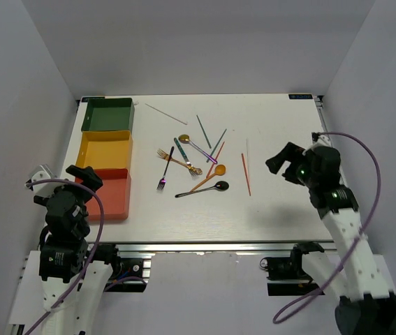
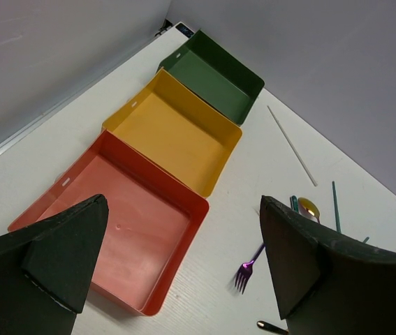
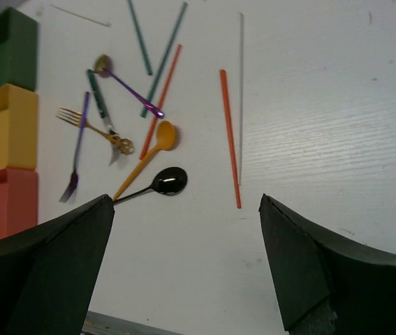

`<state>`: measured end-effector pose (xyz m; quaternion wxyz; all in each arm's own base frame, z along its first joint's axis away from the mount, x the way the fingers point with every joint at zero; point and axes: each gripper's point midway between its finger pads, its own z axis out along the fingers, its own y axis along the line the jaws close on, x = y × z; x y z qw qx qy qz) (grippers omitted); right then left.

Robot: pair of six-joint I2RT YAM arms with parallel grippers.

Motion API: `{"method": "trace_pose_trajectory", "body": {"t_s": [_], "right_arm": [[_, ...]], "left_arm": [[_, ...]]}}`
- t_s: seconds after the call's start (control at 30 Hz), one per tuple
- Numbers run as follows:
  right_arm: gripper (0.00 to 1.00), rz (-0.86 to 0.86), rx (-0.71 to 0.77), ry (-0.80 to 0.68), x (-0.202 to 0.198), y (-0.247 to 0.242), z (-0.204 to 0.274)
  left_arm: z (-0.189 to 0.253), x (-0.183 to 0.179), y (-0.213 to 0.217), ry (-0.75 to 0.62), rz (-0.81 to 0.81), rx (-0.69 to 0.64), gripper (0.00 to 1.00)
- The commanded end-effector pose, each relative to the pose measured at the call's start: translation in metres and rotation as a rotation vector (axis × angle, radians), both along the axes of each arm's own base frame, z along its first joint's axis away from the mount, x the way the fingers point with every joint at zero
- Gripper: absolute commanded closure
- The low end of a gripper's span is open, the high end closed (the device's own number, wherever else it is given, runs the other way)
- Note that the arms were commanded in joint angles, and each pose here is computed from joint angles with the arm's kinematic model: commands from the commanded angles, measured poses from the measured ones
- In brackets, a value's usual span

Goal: Sort the eating utensils into containers

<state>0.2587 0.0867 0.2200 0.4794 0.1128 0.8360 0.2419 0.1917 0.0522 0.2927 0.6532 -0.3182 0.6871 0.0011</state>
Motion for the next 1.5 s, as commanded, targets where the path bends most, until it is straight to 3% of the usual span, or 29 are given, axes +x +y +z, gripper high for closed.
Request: {"method": "trace_pose_trajectory", "body": {"t_s": [0.0, 0.07, 0.1, 0.17, 0.3, 0.57, 1.07, 1.4, 1.47], "right_arm": [[0.11, -0.064, -0.029, 0.096, 0.047, -0.003, -0.02], [0.11, -0.08, -0.082, 0.118, 0.069, -0.005, -0.022], [0.11, -0.104, -0.133, 0.191, 0.083, -0.008, -0.047], [0.17, -0.126, -0.226, 0.189, 0.106, -0.008, -0.048], [0.44, -0.046, -0.342, 0.307, 0.141, 0.014, -0.093], [0.47, 0.002, -0.452, 0.348, 0.185, 0.042, -0.12], [0.61, 0.058, -0.529, 0.51, 0.178, 0.043, -0.201], [0.65, 0.048, -0.497, 0.538, 0.165, 0.043, -0.22], [0.7, 0.048, -0.499, 0.547, 0.161, 0.041, -0.223]], "left_arm": [[-0.002, 0.004, -0.003, -0.003, -0.014, -0.006, 0.02], [-0.001, 0.004, -0.004, -0.009, -0.019, -0.008, 0.02], [-0.001, 0.004, -0.004, -0.008, -0.019, -0.007, 0.02], [-0.003, 0.005, -0.004, -0.002, -0.02, -0.008, 0.02], [-0.005, 0.008, -0.007, 0.013, -0.031, -0.007, 0.02], [-0.007, 0.011, -0.009, 0.025, -0.04, -0.007, 0.02], [-0.008, 0.012, -0.01, 0.028, -0.047, -0.007, 0.02], [-0.007, 0.011, -0.011, 0.025, -0.05, -0.007, 0.02], [-0.006, 0.011, -0.01, 0.022, -0.047, -0.007, 0.02]]}}
